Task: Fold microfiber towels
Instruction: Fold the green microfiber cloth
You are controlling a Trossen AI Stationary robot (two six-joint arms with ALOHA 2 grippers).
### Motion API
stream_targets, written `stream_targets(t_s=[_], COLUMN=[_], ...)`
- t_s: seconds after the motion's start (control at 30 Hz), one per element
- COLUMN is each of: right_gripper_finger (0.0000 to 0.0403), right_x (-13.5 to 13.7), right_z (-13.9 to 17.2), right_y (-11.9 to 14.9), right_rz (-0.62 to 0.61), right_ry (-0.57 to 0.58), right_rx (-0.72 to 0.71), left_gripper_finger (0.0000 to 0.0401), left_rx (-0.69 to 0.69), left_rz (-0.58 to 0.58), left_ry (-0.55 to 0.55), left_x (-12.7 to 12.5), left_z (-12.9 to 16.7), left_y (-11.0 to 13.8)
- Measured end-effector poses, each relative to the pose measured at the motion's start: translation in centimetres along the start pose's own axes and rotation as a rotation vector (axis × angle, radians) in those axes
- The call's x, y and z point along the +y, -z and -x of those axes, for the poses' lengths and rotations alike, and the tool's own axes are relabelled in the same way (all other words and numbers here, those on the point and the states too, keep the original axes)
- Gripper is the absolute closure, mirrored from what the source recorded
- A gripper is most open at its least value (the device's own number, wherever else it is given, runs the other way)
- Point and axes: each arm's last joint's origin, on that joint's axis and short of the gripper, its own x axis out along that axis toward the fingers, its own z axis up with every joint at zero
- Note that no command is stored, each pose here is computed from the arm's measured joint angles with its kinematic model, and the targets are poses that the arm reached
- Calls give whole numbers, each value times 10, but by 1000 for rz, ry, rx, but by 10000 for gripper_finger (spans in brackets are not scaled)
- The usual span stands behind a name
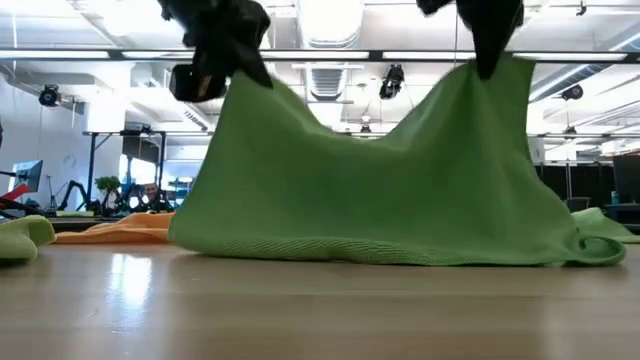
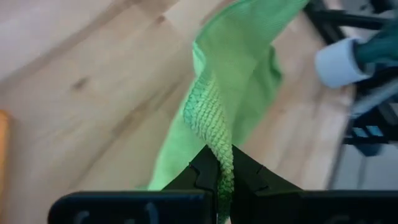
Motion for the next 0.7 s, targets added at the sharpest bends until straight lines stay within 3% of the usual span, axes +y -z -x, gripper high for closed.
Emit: stream_targets(t_s=[0.23, 0.7], right_gripper_finger=[394, 394], right_x=[-2, 18], right_z=[42, 85], right_y=[17, 51], right_rz=[-27, 45], right_ry=[-135, -329], right_rx=[-102, -121], left_gripper_finger=[401, 401], left_rx=[47, 98], left_rz=[-14, 29], left_ry=[187, 323], left_x=[-25, -63], left_z=[14, 37], left_y=[-6, 3])
